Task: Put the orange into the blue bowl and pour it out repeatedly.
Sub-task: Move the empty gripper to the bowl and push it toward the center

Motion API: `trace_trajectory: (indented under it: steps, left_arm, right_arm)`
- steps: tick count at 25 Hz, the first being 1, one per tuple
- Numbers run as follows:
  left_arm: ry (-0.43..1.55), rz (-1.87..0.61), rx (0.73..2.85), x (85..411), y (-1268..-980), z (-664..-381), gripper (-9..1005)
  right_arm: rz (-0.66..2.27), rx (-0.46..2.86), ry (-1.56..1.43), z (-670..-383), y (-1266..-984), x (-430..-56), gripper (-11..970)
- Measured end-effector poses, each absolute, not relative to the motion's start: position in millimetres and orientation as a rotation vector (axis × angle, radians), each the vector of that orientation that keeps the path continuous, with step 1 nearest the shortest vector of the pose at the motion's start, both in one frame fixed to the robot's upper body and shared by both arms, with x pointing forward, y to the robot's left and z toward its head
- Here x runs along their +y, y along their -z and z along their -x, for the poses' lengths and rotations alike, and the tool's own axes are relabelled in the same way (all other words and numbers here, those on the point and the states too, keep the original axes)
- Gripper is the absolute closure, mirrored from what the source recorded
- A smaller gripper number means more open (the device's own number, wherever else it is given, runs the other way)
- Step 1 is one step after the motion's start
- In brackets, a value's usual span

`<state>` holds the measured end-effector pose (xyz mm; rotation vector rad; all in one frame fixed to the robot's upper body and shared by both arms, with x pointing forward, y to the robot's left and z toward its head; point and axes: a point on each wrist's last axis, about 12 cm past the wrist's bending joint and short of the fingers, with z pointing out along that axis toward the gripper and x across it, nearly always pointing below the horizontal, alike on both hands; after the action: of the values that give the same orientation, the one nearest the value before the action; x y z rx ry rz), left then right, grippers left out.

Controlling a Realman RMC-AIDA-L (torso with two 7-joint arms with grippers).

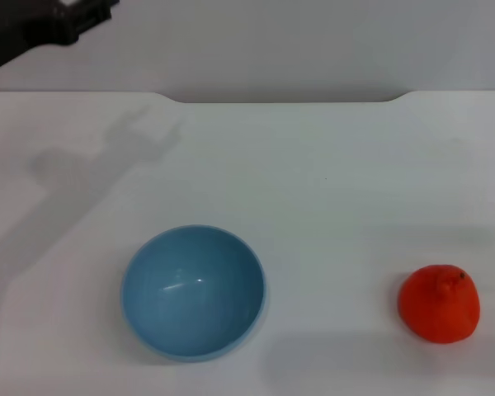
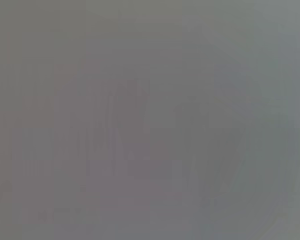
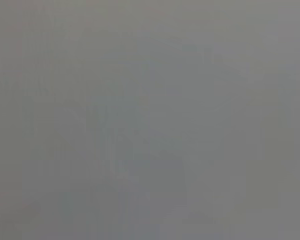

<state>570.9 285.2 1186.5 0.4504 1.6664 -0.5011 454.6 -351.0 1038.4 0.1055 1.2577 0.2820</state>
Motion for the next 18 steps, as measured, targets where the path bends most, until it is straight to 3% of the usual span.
trace_trajectory:
  steps: [11, 18]
  left_arm:
    - [0.564, -0.356, 2.203, 297, -1203, -535, 309]
    - [0.510, -0.346, 2.405, 291, -1208, -522, 314]
  right_arm:
    - [-0.086, 1.241, -0.282, -464, -1044, -351, 348]
    - [-0.098, 1.208, -0.230, -468, -1050, -361, 348]
